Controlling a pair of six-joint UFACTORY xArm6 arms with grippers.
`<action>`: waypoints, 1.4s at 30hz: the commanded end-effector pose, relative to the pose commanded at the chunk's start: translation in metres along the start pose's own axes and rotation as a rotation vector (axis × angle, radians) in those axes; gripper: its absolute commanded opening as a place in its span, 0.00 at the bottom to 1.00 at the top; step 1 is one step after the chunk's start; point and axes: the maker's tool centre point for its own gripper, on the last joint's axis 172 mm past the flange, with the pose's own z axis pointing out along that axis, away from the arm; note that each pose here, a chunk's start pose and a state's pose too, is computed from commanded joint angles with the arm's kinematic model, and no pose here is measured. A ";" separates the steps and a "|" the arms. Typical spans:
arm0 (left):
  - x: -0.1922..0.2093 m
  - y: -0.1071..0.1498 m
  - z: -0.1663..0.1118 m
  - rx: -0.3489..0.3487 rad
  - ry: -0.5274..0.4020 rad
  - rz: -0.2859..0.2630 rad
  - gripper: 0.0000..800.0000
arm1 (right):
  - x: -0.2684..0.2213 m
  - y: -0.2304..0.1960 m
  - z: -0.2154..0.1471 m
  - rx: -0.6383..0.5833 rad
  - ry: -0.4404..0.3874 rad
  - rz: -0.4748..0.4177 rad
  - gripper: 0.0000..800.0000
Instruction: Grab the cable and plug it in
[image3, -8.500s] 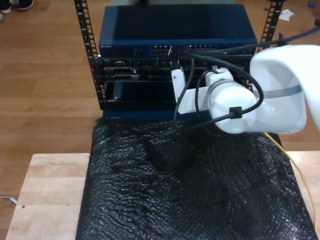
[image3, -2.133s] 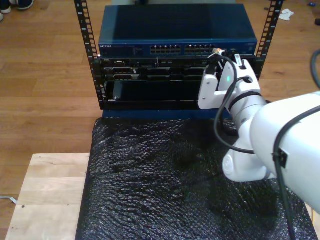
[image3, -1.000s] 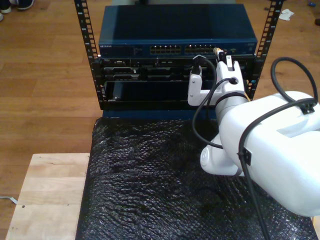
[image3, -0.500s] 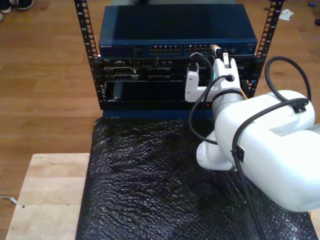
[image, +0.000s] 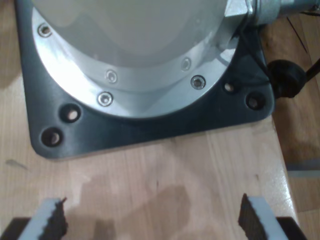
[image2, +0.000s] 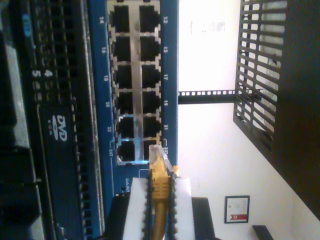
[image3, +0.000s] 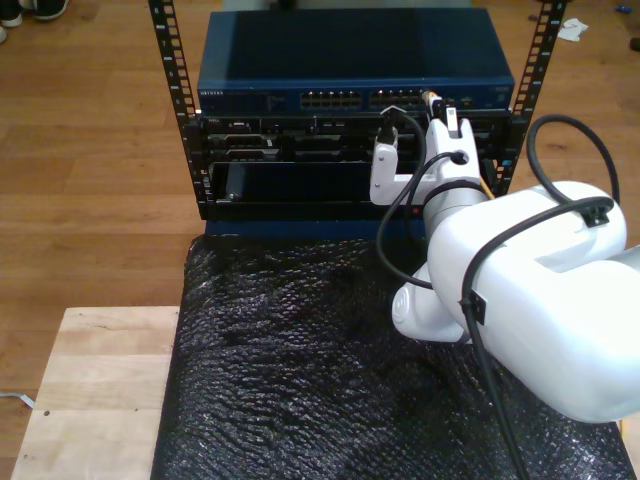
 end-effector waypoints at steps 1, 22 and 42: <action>0.000 0.000 0.000 0.000 0.000 0.000 1.00 | 0.000 0.000 0.000 0.000 0.000 0.001 0.00; 0.000 0.000 0.000 0.000 0.000 0.000 1.00 | 0.003 -0.001 0.007 -0.004 0.001 0.005 0.00; 0.000 0.000 0.000 0.000 0.000 -0.002 1.00 | -0.001 0.000 0.011 -0.008 -0.015 0.018 0.00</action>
